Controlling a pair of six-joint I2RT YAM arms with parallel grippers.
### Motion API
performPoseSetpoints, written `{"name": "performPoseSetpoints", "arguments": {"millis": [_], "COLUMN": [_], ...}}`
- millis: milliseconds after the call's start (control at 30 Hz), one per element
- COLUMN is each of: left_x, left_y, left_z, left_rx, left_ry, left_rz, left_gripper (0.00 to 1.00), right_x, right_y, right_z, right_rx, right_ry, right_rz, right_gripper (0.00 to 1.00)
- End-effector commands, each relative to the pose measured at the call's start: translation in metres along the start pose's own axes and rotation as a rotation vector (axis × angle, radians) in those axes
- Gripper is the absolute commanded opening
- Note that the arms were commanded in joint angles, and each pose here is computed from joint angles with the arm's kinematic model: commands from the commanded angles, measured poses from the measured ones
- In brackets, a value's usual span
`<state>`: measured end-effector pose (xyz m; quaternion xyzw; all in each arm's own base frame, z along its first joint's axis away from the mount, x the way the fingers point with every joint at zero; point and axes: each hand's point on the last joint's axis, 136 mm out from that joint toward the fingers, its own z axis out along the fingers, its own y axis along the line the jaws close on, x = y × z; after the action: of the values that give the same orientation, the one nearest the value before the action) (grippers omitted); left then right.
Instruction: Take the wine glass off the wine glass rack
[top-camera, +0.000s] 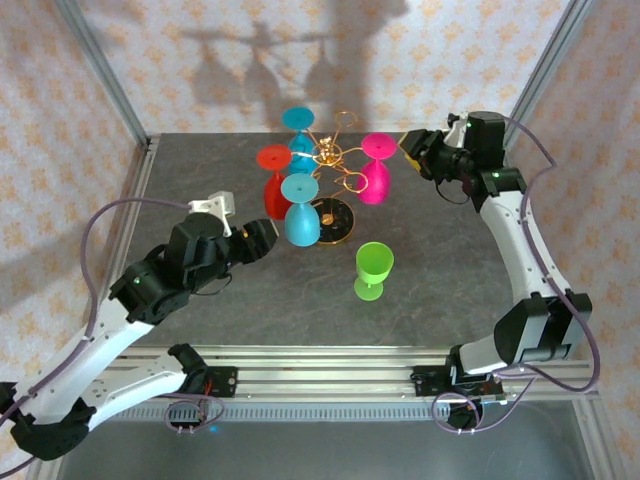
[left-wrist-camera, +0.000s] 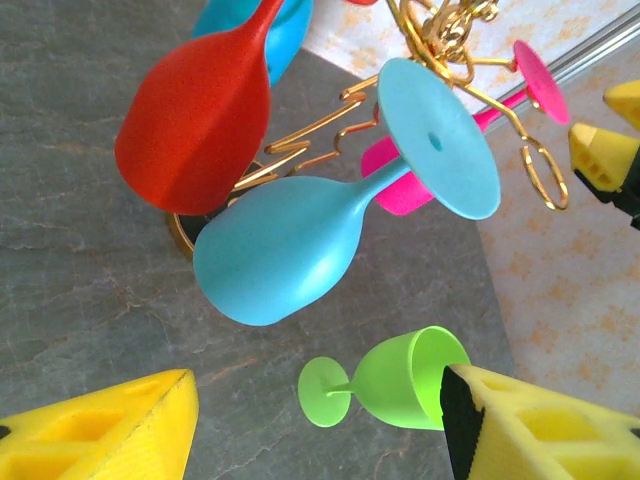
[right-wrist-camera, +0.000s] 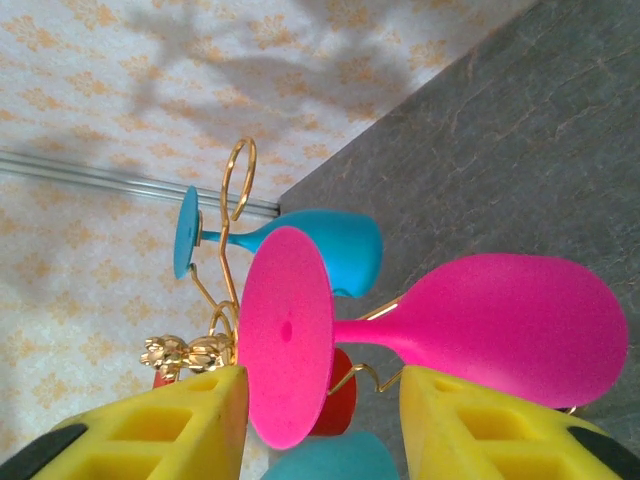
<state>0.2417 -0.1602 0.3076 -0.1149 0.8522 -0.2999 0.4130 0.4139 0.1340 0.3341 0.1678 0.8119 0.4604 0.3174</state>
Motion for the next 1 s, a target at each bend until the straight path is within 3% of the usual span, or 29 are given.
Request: {"name": "performPoseSetpoints", "arguments": {"millis": [0, 967], "left_x": [-0.013, -0.007], "left_y": [-0.018, -0.011], "left_z": [-0.004, 0.012], "left_rx": [0.061, 0.066], "left_ry": [-0.019, -0.023], "left_rz": [-0.011, -0.081], "left_gripper": [0.66, 0.65], "right_x": [-0.004, 0.005], "right_y": [0.012, 0.004], "right_z": [0.006, 0.023], "right_rx": [-0.073, -0.103], "right_ry": [0.005, 0.075], "right_rz": [-0.012, 0.028], "right_gripper": [0.44, 0.34]}}
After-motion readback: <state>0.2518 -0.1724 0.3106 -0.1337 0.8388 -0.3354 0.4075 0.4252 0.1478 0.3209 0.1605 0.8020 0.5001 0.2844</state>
